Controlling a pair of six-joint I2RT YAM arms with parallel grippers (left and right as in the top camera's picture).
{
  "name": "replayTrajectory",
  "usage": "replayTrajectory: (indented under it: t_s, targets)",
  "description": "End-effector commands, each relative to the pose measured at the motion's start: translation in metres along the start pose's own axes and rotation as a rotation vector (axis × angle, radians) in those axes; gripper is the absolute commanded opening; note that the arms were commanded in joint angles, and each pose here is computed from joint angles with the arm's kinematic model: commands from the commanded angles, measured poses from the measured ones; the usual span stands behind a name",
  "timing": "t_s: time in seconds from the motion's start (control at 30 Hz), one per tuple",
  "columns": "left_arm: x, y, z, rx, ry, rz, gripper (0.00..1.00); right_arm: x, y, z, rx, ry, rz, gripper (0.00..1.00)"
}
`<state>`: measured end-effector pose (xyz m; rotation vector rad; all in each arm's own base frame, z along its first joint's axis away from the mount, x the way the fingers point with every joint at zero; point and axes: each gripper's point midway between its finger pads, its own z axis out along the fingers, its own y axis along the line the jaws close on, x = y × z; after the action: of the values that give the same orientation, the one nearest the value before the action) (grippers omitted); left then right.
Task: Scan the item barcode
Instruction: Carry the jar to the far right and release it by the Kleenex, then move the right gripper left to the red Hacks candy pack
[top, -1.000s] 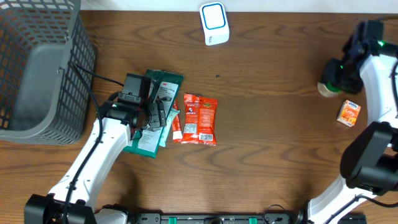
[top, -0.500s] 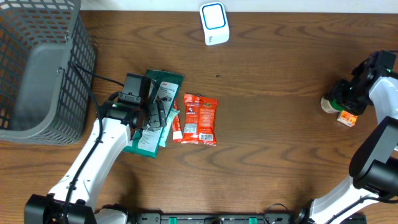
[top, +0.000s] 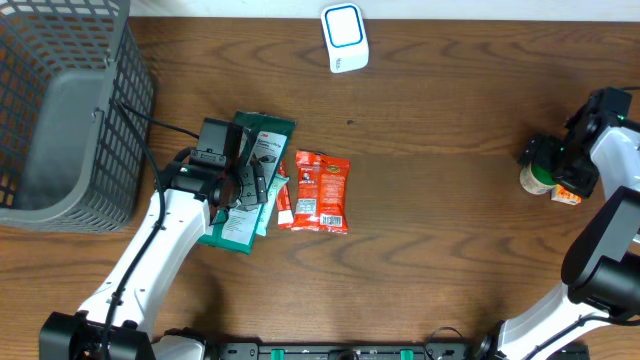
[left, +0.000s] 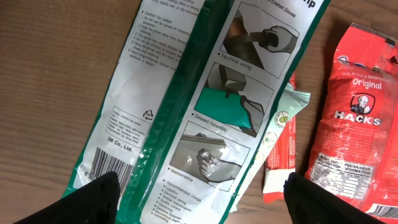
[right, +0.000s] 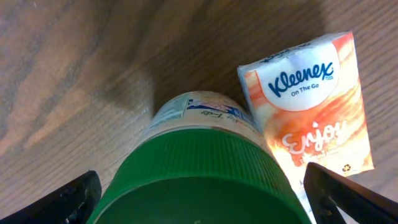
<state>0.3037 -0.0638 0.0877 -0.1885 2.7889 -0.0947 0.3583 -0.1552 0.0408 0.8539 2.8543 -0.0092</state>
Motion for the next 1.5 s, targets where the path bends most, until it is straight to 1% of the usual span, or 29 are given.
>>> replayTrajectory:
  t_s: [0.0, 0.1, 0.2, 0.27, 0.33, 0.37, 0.43, 0.47, 0.5, 0.57, 0.6, 0.63, 0.77, 0.9, 1.03, 1.17, 1.27, 1.37, 1.47]
  targets:
    - [0.001, 0.002, 0.001, -0.007, 0.003, 0.001, 0.85, -0.023, 0.007, -0.033, -0.033, -0.05, -0.002, 0.99]
    - [0.001, 0.001, 0.001, -0.007, 0.003, 0.001, 0.85, -0.029, 0.009, -0.062, -0.032, -0.043, -0.003, 0.99]
    - [0.001, 0.002, 0.001, -0.007, 0.003, 0.001, 0.85, -0.025, 0.019, -0.079, -0.068, -0.012, -0.012, 0.99]
    - [0.001, 0.001, 0.001, -0.007, 0.003, 0.002, 0.85, -0.016, 0.038, -0.084, -0.148, 0.024, -0.025, 0.93]
    - [0.001, 0.002, 0.001, -0.007, 0.003, 0.001, 0.85, -0.011, 0.05, -0.085, -0.189, 0.041, -0.04, 0.8]
    - [0.001, 0.001, 0.001, -0.007, 0.003, 0.001, 0.85, -0.01, 0.054, -0.085, -0.19, 0.044, -0.049, 0.7]
    - [0.001, 0.001, 0.001, -0.007, 0.003, 0.001, 0.85, -0.008, 0.063, -0.085, -0.185, 0.043, -0.079, 0.56]
    - [0.001, 0.002, 0.001, -0.007, 0.003, 0.001, 0.85, -0.007, 0.065, -0.085, -0.186, 0.043, -0.085, 0.54]
    - [0.001, 0.002, 0.001, -0.007, 0.003, 0.001, 0.85, -0.006, 0.07, -0.085, -0.185, 0.041, -0.102, 0.47]
    - [0.001, 0.001, 0.001, -0.007, 0.003, 0.001, 0.85, -0.004, 0.078, -0.085, -0.185, 0.04, -0.123, 0.26]
    - [0.001, 0.002, 0.001, -0.007, 0.003, 0.001, 0.85, -0.001, 0.084, -0.085, -0.186, 0.043, -0.138, 0.12]
    - [0.001, 0.001, 0.001, -0.007, 0.003, 0.001, 0.85, 0.001, 0.086, -0.084, -0.179, 0.046, -0.148, 0.01]
    - [0.001, 0.001, 0.001, -0.007, 0.003, 0.002, 0.85, 0.008, 0.086, -0.066, -0.066, 0.034, -0.206, 0.01]
    - [0.001, 0.001, 0.001, -0.007, 0.003, 0.001, 0.85, 0.006, 0.073, -0.032, 0.071, -0.033, -0.238, 0.01]
    - [0.001, 0.002, 0.001, -0.007, 0.003, 0.001, 0.85, 0.008, 0.058, -0.011, 0.098, -0.048, -0.215, 0.04]
    - [0.001, 0.001, 0.001, -0.007, 0.003, 0.001, 0.85, 0.007, 0.032, -0.005, 0.162, -0.045, -0.176, 0.06]
    - [0.001, 0.001, 0.001, -0.007, 0.003, 0.001, 0.85, 0.006, 0.023, -0.004, 0.159, -0.04, -0.148, 0.07]
    - [0.001, 0.002, 0.001, -0.007, 0.003, 0.001, 0.85, 0.005, 0.019, -0.004, 0.157, -0.038, -0.136, 0.14]
    - [0.001, 0.001, 0.001, -0.007, 0.003, 0.002, 0.85, 0.006, 0.022, -0.004, 0.132, -0.033, -0.135, 0.17]
